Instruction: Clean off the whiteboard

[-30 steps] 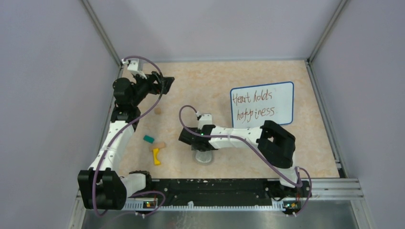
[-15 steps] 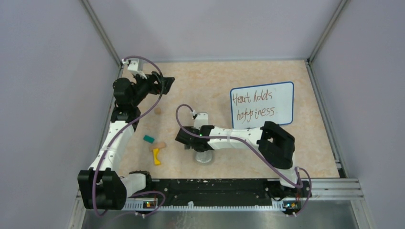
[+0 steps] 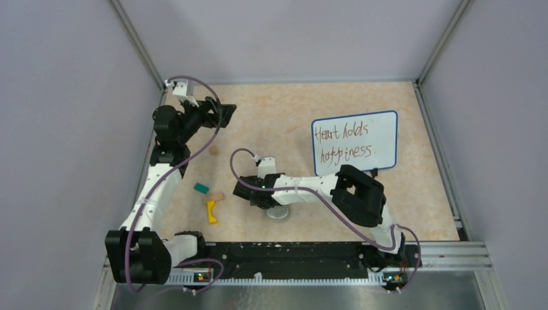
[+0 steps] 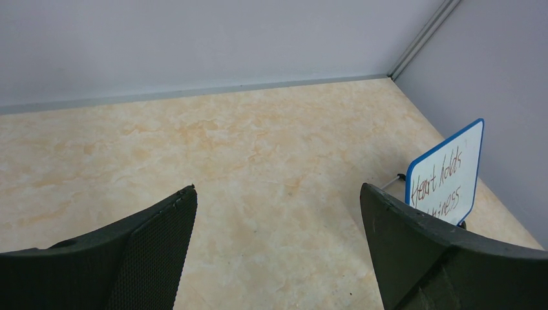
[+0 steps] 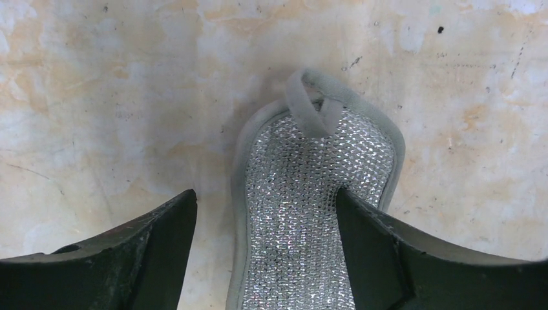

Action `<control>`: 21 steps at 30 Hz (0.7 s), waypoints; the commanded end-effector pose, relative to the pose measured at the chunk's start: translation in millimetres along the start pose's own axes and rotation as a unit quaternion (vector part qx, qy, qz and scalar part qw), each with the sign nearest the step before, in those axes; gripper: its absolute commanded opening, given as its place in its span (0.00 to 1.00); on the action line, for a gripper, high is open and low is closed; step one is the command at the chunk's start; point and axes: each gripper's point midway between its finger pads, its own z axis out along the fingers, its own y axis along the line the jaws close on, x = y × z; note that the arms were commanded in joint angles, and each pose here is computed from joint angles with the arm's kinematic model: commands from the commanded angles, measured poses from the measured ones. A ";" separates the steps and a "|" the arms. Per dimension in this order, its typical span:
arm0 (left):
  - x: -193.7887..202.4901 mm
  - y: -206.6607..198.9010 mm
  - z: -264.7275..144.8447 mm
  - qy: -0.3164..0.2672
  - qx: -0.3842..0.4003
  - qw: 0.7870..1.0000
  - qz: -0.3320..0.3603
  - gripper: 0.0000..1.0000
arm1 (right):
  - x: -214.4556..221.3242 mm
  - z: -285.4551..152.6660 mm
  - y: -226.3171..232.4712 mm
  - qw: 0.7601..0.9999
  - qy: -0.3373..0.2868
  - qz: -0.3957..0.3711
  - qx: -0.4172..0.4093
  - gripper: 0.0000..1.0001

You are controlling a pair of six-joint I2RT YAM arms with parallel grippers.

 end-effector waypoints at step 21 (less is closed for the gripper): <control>-16.4 -7.2 7.4 -0.024 0.020 0.999 -0.001 0.99 | -38.7 -19.2 -8.0 0.992 -0.094 -0.070 -0.056 0.00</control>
